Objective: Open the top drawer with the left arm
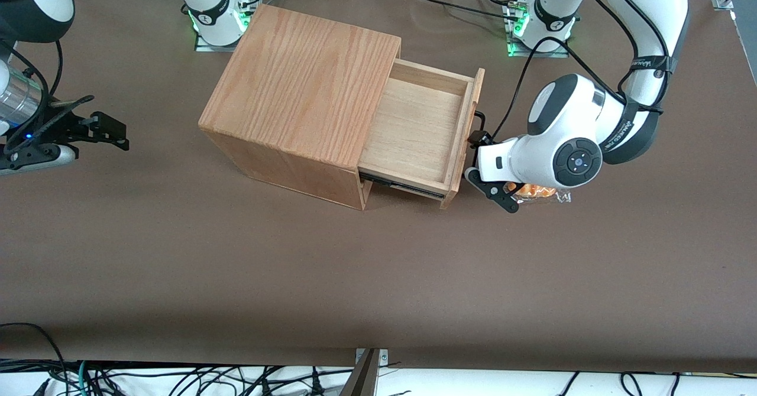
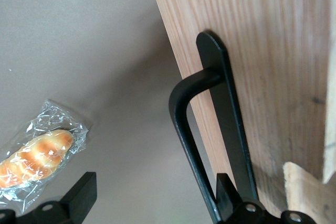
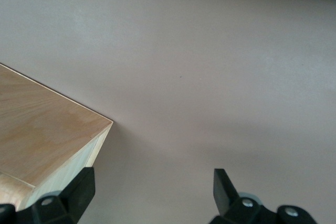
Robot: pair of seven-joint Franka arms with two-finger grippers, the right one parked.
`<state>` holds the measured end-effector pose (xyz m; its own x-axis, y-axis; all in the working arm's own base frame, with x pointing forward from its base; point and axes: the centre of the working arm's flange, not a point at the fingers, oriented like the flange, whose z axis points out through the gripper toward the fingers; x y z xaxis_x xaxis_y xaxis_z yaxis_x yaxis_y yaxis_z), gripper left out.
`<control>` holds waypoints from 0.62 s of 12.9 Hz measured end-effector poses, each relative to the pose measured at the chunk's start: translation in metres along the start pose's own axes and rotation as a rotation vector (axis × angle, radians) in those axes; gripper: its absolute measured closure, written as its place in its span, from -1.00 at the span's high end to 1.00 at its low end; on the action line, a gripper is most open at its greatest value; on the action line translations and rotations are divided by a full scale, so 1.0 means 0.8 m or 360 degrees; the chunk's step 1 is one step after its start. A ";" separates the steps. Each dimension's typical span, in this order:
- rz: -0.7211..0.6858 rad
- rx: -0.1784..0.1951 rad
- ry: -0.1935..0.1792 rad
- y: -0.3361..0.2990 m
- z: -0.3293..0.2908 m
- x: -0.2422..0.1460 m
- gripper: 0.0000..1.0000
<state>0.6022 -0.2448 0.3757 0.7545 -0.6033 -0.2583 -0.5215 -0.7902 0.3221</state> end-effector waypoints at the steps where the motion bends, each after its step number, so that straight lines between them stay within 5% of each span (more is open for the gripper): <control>1: 0.0004 0.0000 0.0000 0.000 0.000 0.000 1.00; 8: 0.0018 -0.0022 -0.0084 0.011 -0.005 -0.013 1.00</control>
<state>0.5914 -0.2455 0.3845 0.7263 -0.6173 -0.3025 -0.5239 -0.7819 0.3378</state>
